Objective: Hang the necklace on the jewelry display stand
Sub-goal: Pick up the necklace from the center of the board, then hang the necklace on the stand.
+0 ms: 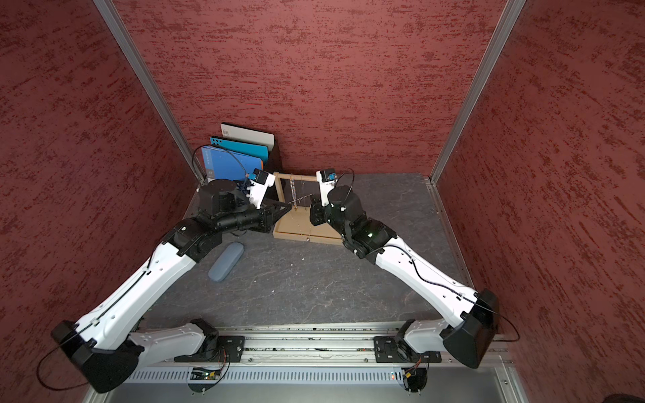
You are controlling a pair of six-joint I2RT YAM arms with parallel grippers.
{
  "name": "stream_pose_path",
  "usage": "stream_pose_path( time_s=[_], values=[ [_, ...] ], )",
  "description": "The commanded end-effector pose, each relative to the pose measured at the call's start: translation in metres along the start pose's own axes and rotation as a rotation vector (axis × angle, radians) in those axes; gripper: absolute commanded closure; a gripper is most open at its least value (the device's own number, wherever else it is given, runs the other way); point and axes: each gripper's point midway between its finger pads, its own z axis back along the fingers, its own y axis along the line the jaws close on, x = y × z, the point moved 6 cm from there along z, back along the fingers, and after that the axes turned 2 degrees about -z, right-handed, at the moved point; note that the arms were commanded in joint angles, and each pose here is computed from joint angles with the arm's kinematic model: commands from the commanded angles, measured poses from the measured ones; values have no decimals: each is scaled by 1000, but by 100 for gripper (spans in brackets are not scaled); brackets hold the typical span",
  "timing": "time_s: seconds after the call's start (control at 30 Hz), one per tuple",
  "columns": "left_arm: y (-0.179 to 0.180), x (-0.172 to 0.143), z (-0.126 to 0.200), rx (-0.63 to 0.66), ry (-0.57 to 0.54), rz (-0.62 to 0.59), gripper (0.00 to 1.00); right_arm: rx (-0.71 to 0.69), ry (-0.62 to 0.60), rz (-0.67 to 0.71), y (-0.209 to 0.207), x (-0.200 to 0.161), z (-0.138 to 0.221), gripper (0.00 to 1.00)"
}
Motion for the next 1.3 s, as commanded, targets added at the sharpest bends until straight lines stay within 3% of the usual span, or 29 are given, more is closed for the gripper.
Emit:
stream_pose_path(
  time_s=[0.0,0.53,0.97,1.27],
  values=[
    [-6,23,-9,-34,-48,-30,100,-104,30,12,-36,14,-8,100],
    [15,63,-108,-79,-61,-7,100,-215,-31,-17,-119,74,-60,100],
    [44,69,-175,-85,-42,44,100,-337,-11,-13,-176,72,-99,100],
    [65,59,-193,-43,-22,71,100,-321,27,5,-189,71,-132,100]
  ],
)
